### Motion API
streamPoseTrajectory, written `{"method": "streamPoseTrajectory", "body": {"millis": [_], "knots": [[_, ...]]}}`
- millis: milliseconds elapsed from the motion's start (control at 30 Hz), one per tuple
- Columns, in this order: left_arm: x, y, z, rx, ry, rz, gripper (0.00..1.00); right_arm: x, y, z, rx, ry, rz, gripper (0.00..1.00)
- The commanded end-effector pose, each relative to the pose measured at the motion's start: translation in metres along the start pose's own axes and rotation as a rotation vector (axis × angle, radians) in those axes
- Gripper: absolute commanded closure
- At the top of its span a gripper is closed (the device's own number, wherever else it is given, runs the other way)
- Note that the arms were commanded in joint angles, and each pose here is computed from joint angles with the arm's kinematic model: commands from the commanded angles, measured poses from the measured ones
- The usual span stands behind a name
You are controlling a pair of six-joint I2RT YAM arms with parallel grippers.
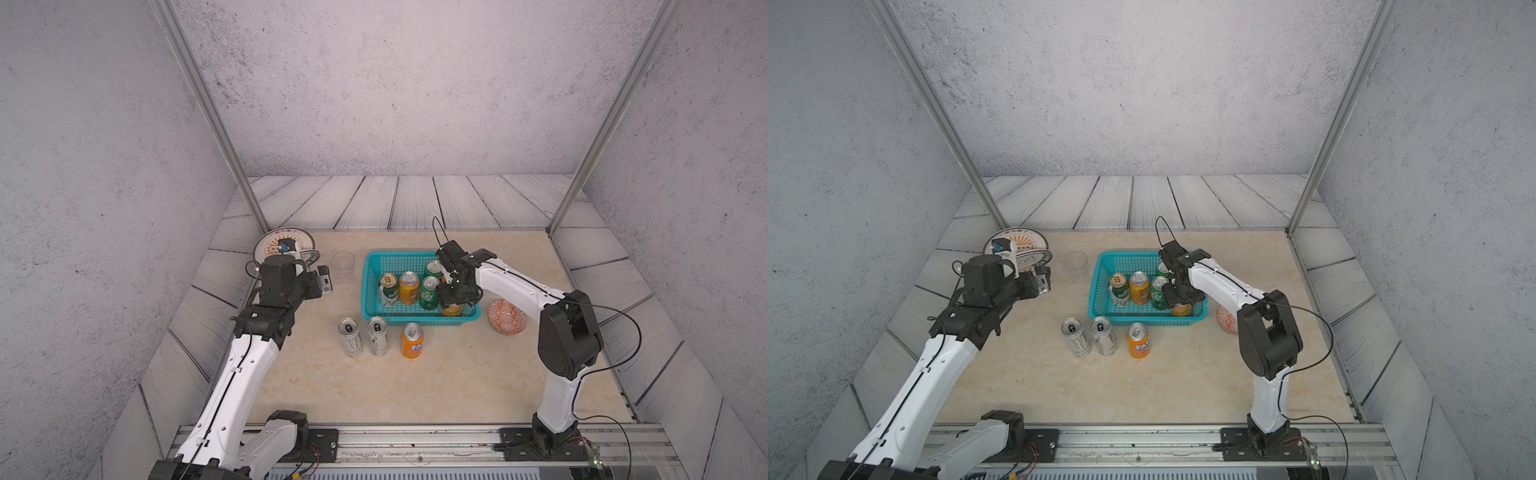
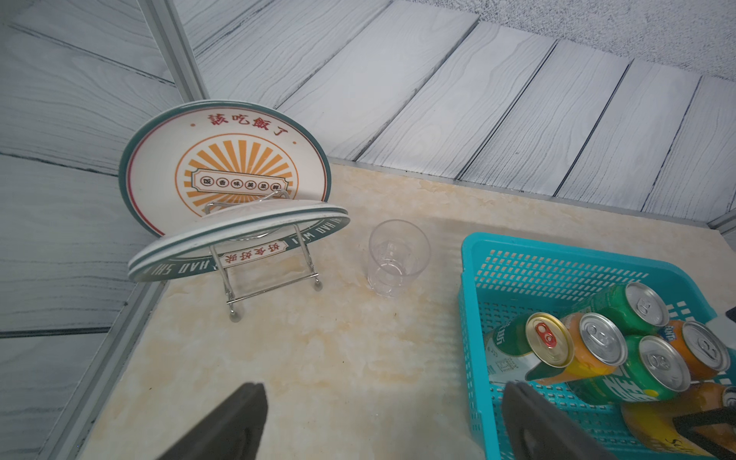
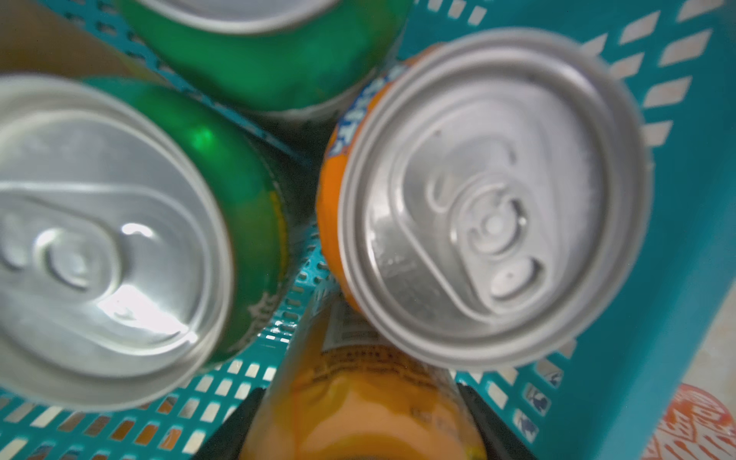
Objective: Take out the drinks from the basket
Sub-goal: Pick up the drink from the basket.
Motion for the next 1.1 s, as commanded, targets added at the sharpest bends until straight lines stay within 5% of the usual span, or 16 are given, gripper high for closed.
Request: {"method": "streamPoseTrajectory", "body": {"millis": [0, 700, 1067], "knots": [[0.000, -0.001, 0.002, 0.000, 0.007, 0.004, 0.01, -0.014, 0.049, -0.006, 0.022, 0.001, -0.109, 0.37], [-0.001, 0.000, 0.001, 0.002, 0.009, 0.005, 0.01, -0.003, 0.169, 0.010, -0.011, 0.043, -0.268, 0.39], [0.000, -0.001, 0.003, -0.002, 0.010, 0.010, 0.01, 0.018, 0.198, 0.029, -0.011, 0.053, -0.321, 0.39]]}}
Point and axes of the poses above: each gripper's point midway between its finger pads, its own y axis back along the fingers, its own z axis along the line the jaws close on, x = y × z, the point moved 1 cm from there along y, back along the fingers, and after that the axes turned 14 degrees about y, right-handed, at the moved point
